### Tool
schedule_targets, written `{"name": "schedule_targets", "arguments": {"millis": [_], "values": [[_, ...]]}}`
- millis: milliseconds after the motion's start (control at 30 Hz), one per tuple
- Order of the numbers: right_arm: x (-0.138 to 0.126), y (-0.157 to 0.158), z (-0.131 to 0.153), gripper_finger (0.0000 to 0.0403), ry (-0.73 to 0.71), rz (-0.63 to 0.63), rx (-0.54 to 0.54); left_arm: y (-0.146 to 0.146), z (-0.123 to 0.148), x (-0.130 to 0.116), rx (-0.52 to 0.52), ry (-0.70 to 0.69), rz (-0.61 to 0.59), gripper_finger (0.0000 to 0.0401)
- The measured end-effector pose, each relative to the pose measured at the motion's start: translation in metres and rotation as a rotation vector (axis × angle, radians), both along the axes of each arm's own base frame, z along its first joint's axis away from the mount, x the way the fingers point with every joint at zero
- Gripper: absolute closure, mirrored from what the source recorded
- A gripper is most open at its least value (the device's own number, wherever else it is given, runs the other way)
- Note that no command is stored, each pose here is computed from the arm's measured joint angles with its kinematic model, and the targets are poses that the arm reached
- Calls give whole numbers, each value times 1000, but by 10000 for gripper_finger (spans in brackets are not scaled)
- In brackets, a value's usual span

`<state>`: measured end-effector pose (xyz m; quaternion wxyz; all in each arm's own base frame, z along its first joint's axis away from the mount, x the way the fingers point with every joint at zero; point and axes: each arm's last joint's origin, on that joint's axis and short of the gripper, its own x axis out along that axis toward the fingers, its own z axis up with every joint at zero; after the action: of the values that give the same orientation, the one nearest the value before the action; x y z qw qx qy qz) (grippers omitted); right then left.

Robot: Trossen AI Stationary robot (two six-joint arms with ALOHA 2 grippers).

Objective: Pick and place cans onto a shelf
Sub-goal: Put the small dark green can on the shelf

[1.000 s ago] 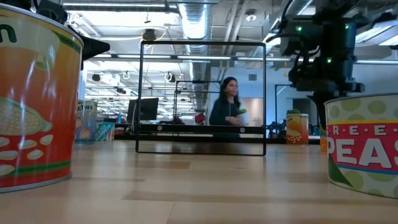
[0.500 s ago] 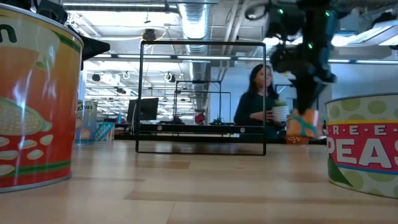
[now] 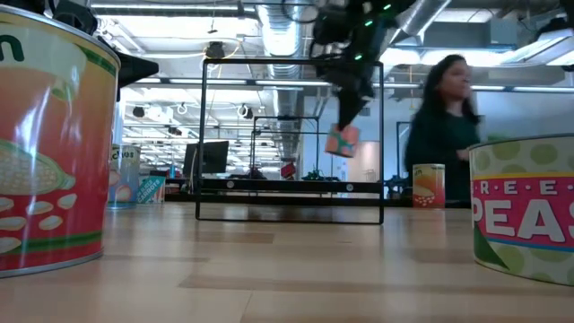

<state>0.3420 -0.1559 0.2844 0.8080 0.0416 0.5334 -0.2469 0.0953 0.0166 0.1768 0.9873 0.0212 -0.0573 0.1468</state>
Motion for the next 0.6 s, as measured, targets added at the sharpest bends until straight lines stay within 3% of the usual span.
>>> {"name": "schedule_targets", "arguments": {"millis": [233,400,600], "values": [[37,-48,-18,388,92,153,19,0,0,0,5,2,3,401],[45,-64,-38,388,190,199,48,0,0,0,6,2,5,401],[44,-74,-43,388,199,196,39,1,-1,0,3,8,22,401]]}}
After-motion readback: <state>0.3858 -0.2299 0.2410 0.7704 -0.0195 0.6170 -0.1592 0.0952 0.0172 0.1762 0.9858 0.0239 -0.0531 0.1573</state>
